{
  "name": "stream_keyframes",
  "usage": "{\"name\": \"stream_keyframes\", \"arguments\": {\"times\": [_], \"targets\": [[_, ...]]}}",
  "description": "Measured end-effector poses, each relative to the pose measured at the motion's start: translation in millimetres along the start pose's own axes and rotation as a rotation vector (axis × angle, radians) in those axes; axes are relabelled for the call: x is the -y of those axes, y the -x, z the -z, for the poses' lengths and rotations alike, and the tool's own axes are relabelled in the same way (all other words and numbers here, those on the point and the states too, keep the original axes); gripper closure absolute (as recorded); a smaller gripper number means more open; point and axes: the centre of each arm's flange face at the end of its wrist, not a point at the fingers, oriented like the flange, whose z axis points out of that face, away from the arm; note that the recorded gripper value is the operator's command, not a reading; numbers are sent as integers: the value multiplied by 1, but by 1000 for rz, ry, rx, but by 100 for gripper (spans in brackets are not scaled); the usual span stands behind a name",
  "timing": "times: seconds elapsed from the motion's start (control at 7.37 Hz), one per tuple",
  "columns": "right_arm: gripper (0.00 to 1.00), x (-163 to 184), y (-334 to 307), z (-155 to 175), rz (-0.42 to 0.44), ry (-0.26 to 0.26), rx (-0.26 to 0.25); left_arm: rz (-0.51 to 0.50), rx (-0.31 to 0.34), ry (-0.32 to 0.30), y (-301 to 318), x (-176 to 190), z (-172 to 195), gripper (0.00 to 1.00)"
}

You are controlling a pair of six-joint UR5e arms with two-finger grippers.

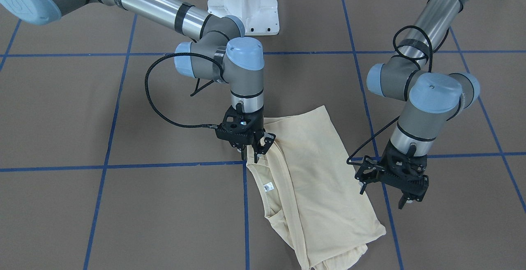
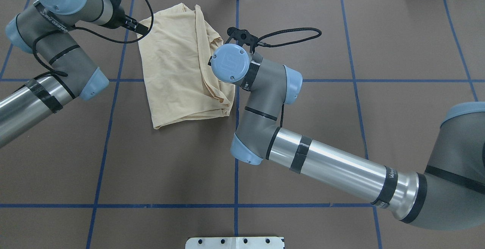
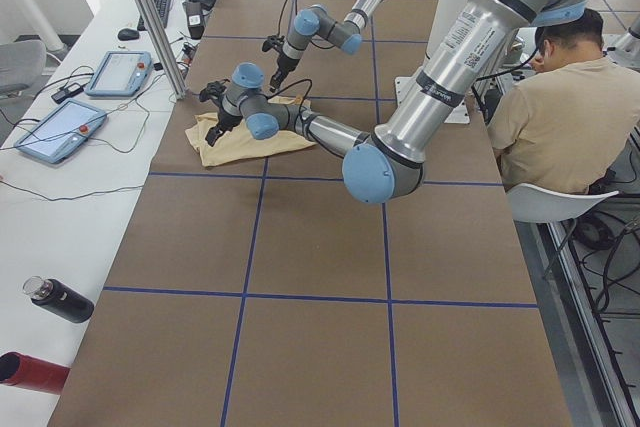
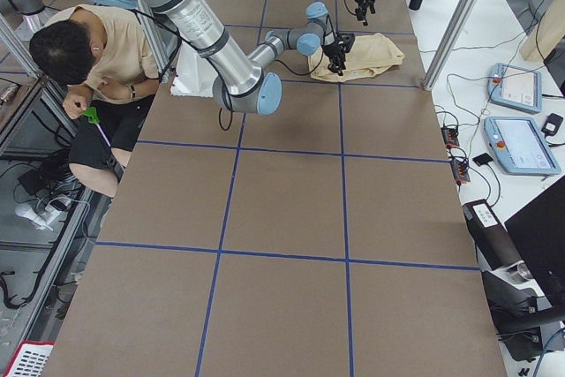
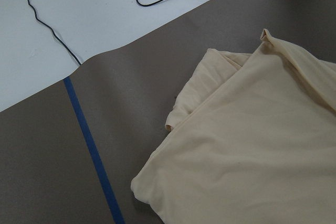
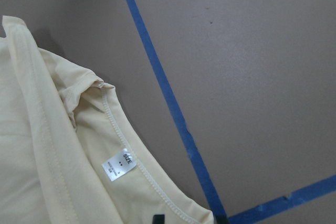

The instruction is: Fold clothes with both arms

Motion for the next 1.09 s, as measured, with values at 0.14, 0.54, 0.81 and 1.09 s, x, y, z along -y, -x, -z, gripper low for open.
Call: {"name": "stream_keyframes", "arguments": {"times": [0.14,0.54,0.81,1.09], "targets": [[59,-4,0,-7,4,-6,-3,11,-1,-1,-1,0,0,0],[59,-11,-7,-25,19,-23,-33,19,-1,-1,-1,0,0,0],[87,-13,-9,-29,23,-25,-43,20,-1,0,-1,0,0,0],[100,-16,-4,-28,20,-25,-40,19,-1,0,-1,0,0,0]]}}
